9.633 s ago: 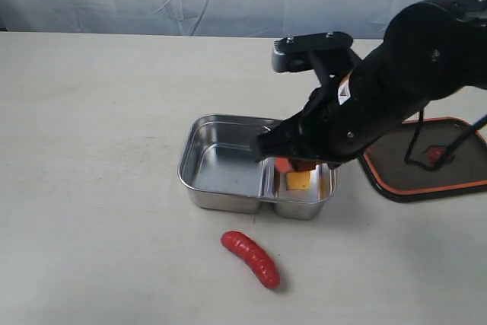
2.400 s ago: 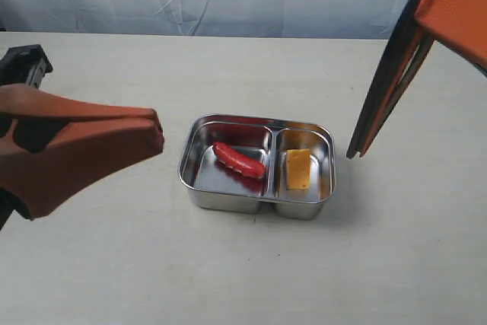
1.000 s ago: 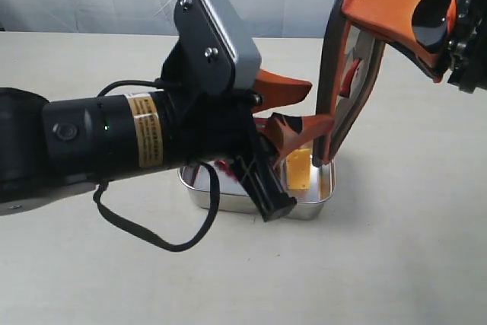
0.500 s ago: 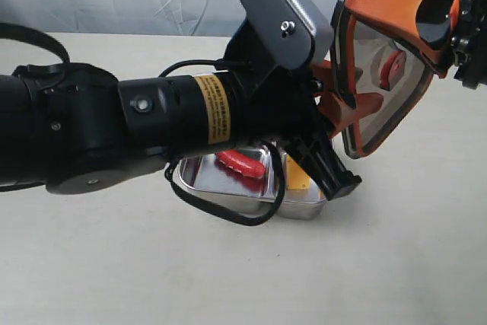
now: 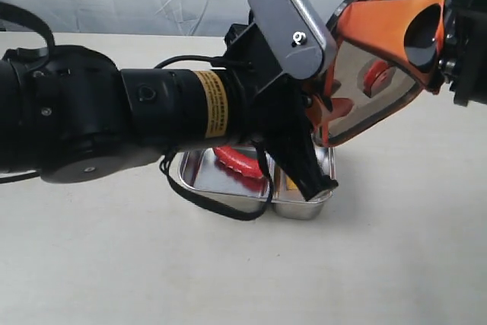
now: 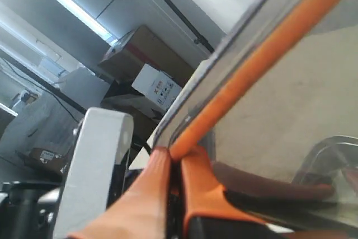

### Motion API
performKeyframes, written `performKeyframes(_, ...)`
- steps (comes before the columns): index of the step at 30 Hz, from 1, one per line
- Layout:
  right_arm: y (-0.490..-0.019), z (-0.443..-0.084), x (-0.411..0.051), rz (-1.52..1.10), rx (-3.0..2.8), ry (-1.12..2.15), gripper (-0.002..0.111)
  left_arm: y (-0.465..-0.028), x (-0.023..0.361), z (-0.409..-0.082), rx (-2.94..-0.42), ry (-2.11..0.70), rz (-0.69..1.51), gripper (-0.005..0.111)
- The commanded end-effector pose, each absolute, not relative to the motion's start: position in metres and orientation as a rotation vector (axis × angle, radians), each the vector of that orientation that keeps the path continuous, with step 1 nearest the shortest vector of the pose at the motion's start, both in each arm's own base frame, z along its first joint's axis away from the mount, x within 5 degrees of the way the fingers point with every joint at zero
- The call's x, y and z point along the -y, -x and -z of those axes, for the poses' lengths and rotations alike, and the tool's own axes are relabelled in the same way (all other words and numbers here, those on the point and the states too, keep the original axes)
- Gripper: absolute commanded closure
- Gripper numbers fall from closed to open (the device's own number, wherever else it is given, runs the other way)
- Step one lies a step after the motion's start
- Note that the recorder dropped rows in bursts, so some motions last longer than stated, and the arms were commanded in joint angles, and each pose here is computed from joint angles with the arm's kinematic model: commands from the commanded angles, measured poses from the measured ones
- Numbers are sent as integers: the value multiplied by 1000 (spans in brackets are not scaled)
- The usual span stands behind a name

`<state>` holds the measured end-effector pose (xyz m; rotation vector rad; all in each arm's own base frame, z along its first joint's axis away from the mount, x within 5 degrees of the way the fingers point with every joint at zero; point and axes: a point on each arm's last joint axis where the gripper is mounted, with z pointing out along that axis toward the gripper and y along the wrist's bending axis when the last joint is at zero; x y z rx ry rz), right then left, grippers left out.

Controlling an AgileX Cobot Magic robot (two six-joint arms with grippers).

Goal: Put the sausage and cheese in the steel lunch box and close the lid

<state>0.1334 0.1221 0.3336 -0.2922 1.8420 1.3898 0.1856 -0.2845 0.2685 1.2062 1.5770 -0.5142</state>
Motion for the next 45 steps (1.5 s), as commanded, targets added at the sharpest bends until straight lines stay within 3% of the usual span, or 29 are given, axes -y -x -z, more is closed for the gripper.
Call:
performKeyframes(1,-123,-339,-125,-1486,-1852,361,109,-185,273,-255,-1663,-1343,332,107)
performKeyframes(17,-118,-325,-124,-1454,-2057,367,108,-187,249,-277,-1671,-1356,130,107)
performKeyframes(21,-119,-316,-122,-1370,-2154,358,86,-193,240,-280,-1729,-1269,28,107)
performKeyframes(22,-119,-314,-121,-1357,-2191,333,68,-195,238,-283,-1738,-1227,15,107)
performKeyframes(24,-118,-314,-121,-1384,-2218,280,48,-195,236,-287,-1748,-1181,27,107)
performKeyframes(25,-119,-314,-121,-1389,-2223,261,45,-195,235,-287,-1754,-1174,15,107)
performKeyframes(31,-142,-322,-112,-1381,-2093,-175,44,-192,228,-286,-1777,-1165,-180,107)
performKeyframes(37,-155,-309,-120,-1410,-2165,-241,44,-173,242,-292,-1584,-1205,-498,107)
performKeyframes(45,-166,-306,-129,-1531,-2124,-259,46,-162,264,-260,-1507,-1233,-792,107)
